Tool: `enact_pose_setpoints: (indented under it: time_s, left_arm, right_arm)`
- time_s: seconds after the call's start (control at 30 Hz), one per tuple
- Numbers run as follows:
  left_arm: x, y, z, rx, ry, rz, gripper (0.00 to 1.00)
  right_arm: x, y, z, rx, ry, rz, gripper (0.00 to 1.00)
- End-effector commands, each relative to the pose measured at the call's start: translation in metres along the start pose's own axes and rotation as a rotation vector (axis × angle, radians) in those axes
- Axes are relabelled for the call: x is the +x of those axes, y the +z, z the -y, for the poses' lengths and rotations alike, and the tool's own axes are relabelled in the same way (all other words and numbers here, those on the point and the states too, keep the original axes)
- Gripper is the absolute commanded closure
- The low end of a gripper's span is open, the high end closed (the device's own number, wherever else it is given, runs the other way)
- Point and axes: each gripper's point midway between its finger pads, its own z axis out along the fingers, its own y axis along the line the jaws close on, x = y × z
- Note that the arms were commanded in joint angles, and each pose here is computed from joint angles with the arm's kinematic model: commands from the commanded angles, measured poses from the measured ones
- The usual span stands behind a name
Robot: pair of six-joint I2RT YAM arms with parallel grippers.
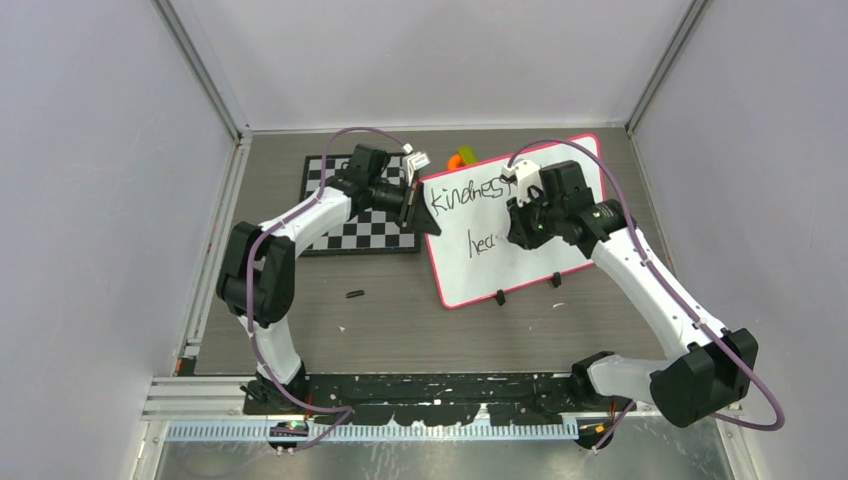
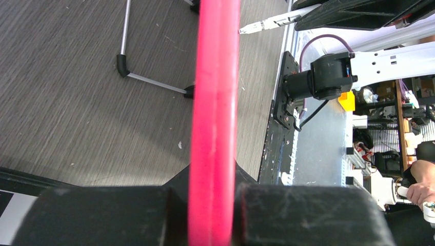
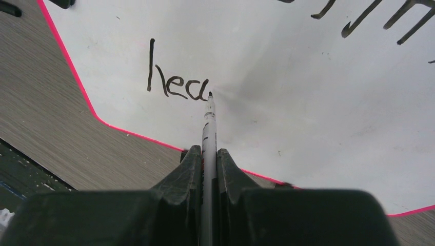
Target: Write a sentence on the whiteboard
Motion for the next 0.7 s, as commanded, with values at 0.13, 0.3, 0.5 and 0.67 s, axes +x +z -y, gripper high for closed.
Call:
enact_pose_setpoints:
  time_s: [0.13, 0.3, 0.5, 0.67]
  left_arm:
    - [-0.0064, 0.0055, 0.011, 0.016, 0.025, -0.004, 1.0]
    - [-0.0051, 0.0056, 0.0101, 0.014, 0.021, -0.008, 1.0]
    - [-0.0046, 0.0049, 0.0102, 0.01, 0.026, -0.01, 1.0]
    - [-0.0051, 0.0054, 0.0097, 0.011, 0.026, -0.011, 1.0]
  right_arm:
    - [-0.032, 0.0032, 0.0032, 0.004, 0.004, 0.1, 1.0]
    - [-0.031, 0.0039, 0.005, 0.013, 0.004, 0.096, 1.0]
    - [-0.025, 0.0048, 0.0072, 0.025, 0.001, 0.083, 1.0]
    - [-0.0233, 0.0054, 0.007, 0.024, -0.003, 0.079, 1.0]
